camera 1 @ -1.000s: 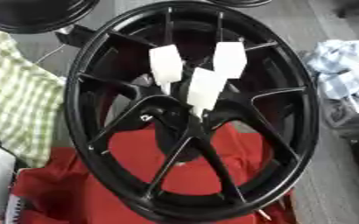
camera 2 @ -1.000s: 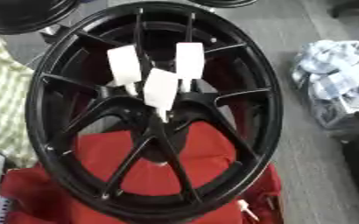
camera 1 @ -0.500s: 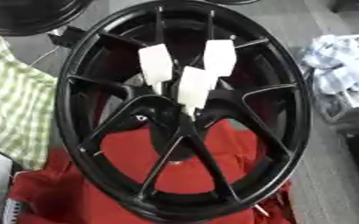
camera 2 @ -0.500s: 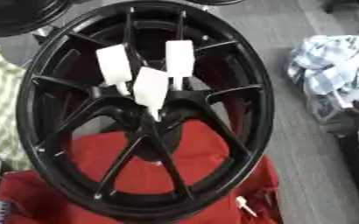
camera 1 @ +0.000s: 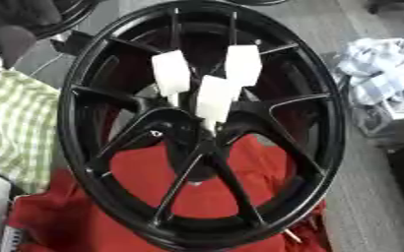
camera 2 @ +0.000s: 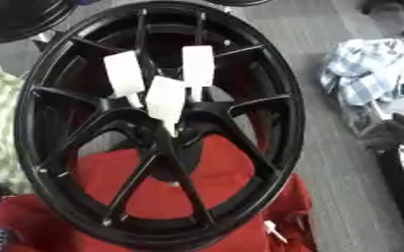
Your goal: Pull the pin out of the wheel hub.
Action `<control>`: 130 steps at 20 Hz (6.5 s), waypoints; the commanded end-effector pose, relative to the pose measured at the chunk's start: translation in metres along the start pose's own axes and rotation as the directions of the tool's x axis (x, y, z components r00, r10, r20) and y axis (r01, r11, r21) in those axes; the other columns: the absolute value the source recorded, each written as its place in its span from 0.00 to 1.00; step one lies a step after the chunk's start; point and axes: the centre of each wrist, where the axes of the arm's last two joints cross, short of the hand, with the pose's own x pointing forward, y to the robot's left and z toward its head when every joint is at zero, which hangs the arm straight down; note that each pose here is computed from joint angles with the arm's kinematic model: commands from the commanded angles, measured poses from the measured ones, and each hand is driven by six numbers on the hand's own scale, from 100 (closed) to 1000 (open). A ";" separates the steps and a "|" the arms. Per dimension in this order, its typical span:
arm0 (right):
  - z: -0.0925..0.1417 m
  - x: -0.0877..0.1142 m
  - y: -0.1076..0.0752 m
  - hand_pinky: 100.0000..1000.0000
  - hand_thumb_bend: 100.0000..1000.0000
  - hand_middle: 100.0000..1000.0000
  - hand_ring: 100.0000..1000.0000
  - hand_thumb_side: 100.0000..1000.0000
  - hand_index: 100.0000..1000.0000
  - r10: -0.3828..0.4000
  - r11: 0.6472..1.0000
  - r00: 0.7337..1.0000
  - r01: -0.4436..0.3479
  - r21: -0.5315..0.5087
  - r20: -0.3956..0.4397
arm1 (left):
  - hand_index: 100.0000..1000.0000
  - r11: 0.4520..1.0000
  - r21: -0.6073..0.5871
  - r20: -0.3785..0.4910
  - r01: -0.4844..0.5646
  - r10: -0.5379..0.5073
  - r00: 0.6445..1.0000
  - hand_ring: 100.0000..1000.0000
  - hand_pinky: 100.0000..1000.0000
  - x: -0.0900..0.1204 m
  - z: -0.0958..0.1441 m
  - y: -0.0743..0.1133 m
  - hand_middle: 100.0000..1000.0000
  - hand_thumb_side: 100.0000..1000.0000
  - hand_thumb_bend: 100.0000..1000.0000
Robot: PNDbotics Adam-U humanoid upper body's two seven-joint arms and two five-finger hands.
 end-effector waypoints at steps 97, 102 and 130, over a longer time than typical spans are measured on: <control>-0.009 0.002 0.020 1.00 0.00 0.84 0.87 0.69 0.79 -0.020 0.999 0.994 0.017 -0.032 -0.106 | 0.47 0.976 -0.171 -0.354 -0.135 0.067 0.933 0.49 0.61 -0.004 -0.098 -0.016 0.30 0.30 0.00; -0.008 0.002 0.018 1.00 0.00 0.84 0.87 0.69 0.79 -0.016 0.999 0.995 0.012 -0.033 -0.104 | 0.39 0.983 -0.128 -0.360 -0.133 0.079 0.930 0.46 0.60 -0.004 -0.081 -0.007 0.23 0.23 0.00; -0.003 0.001 0.008 1.00 0.00 0.84 0.87 0.58 0.79 -0.032 0.997 0.998 0.028 -0.070 -0.058 | 0.42 0.749 0.651 -0.640 -0.123 0.629 0.440 0.44 0.52 -0.128 0.146 -0.055 0.22 0.27 0.00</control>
